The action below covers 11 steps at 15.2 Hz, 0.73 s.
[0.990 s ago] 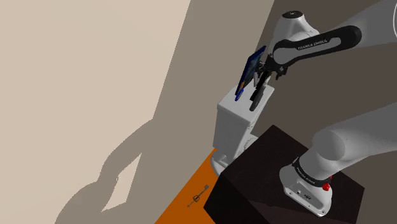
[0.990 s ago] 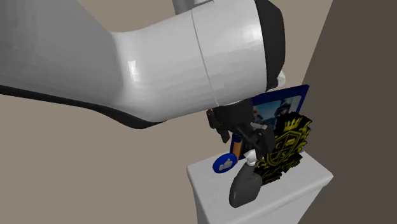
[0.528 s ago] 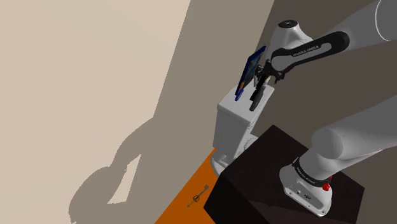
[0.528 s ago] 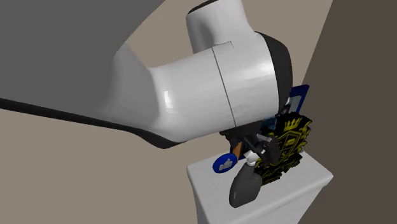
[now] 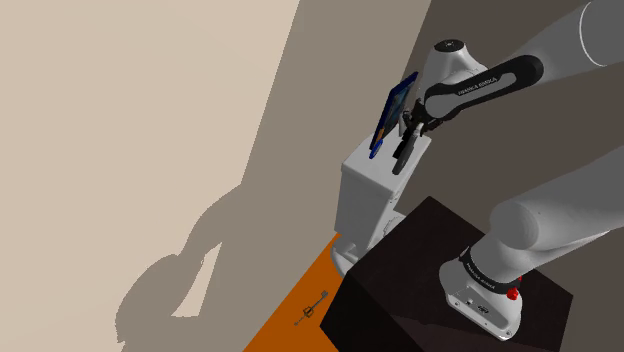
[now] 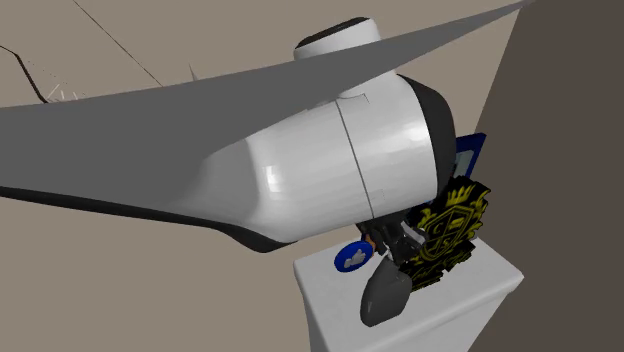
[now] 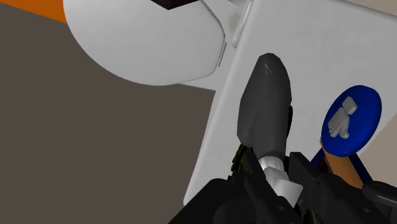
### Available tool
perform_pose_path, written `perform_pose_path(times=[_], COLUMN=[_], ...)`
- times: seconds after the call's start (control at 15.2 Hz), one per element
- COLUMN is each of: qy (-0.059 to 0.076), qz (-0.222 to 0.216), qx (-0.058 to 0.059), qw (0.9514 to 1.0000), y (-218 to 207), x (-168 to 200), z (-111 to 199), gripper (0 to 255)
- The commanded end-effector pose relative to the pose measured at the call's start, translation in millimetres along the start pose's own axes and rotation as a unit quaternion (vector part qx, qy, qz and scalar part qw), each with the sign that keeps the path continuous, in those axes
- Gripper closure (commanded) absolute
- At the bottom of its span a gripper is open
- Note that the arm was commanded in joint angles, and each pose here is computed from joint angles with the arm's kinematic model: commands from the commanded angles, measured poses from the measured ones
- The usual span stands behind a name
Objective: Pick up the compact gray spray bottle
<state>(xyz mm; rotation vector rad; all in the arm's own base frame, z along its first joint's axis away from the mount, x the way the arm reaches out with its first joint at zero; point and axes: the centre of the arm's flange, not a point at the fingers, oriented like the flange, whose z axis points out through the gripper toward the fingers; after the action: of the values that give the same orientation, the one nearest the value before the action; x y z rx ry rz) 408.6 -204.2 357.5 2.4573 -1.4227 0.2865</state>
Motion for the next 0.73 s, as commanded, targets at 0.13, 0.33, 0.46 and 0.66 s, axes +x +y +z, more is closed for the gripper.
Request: perform_pose_path(times=[0.13, 0.33, 0.46, 0.66], qy=[0.000, 0.000, 0.000, 0.000], qz=[0.000, 0.000, 0.000, 0.000], qx=[0.000, 0.000, 0.000, 0.000], qw=[1.0000, 1.0000, 1.0000, 1.0000], y=[0.1, -0.1, 1.4, 3.8], x=[-0.2, -1.1, 2.2, 7.1], z=[0.7, -0.4, -10.3, -25.2], gripper=[255, 255, 255, 255])
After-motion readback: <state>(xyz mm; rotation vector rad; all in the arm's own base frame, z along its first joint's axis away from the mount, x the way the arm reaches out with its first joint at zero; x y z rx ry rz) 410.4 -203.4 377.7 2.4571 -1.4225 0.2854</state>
